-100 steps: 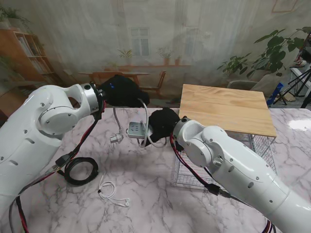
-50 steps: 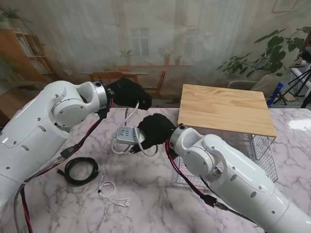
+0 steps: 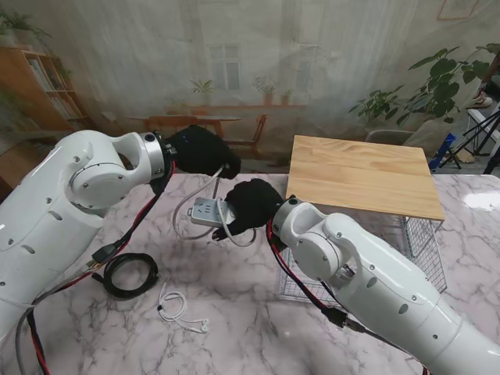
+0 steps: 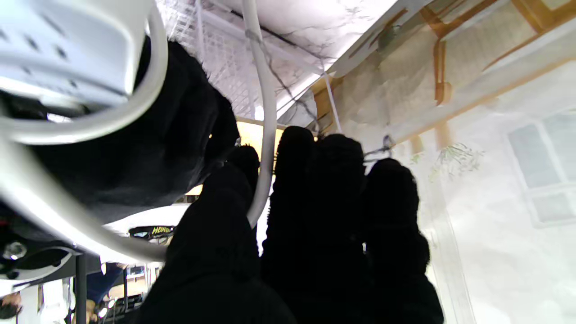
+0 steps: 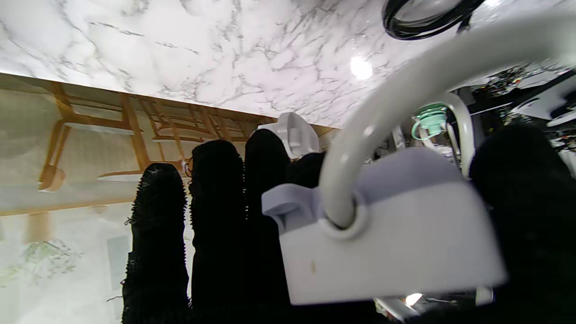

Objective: Load the small electronics into the mesh drawer

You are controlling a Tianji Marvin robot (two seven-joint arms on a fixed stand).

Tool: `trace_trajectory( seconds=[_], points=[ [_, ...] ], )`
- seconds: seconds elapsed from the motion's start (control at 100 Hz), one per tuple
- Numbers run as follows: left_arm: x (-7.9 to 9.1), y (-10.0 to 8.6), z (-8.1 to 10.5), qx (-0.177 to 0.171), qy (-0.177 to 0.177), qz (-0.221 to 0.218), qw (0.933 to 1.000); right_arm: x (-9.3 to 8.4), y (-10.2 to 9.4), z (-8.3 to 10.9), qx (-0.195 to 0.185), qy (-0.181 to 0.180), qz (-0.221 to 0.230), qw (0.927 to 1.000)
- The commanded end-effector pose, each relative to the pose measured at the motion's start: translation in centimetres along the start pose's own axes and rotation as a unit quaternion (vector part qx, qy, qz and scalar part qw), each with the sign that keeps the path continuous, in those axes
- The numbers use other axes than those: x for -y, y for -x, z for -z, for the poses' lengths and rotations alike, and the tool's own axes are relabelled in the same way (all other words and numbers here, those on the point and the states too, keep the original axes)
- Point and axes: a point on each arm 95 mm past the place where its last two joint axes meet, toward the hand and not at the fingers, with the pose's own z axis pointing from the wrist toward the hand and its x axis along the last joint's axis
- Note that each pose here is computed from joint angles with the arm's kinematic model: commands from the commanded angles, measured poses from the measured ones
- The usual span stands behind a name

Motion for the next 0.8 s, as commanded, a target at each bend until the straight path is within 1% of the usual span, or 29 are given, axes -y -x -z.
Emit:
trace_trajectory(
  seconds=[0.0,0.19,0.32,0.43,0.57,0.66,0.79],
  points=[
    [-0.4,0.5,0.6,0.007,0.012,-0.004,0.9999,-0.1,1.1,0.0,0.018,0.001,0.0,0.9998],
    [-1.5,1.4,2.2,0.026,0.024,-0.025,0.999,-0.9,2.4,0.3,0.05,0.013,0.013,0.9986],
    [-1.7,1.3,3.6,0.026,0.011,-0.023,0.9993,-1.4,3.1,0.2,0.066,0.013,0.04,0.9969],
    [-0.9,0.7,4.5,0.021,-0.01,-0.007,0.9997,-1.5,3.5,-0.3,0.07,0.004,0.065,0.9954],
    [0.6,-0.2,5.3,0.015,-0.027,0.003,0.9995,-0.7,3.5,-1.3,0.062,-0.013,0.083,0.9945],
    [1.4,-0.7,5.3,0.01,-0.028,0.005,0.9995,-0.2,3.2,-1.9,0.055,-0.022,0.085,0.9946],
    [2.2,-1.2,4.9,0.008,-0.024,0.002,0.9997,0.5,2.6,-2.5,0.038,-0.033,0.085,0.9951]
  ],
)
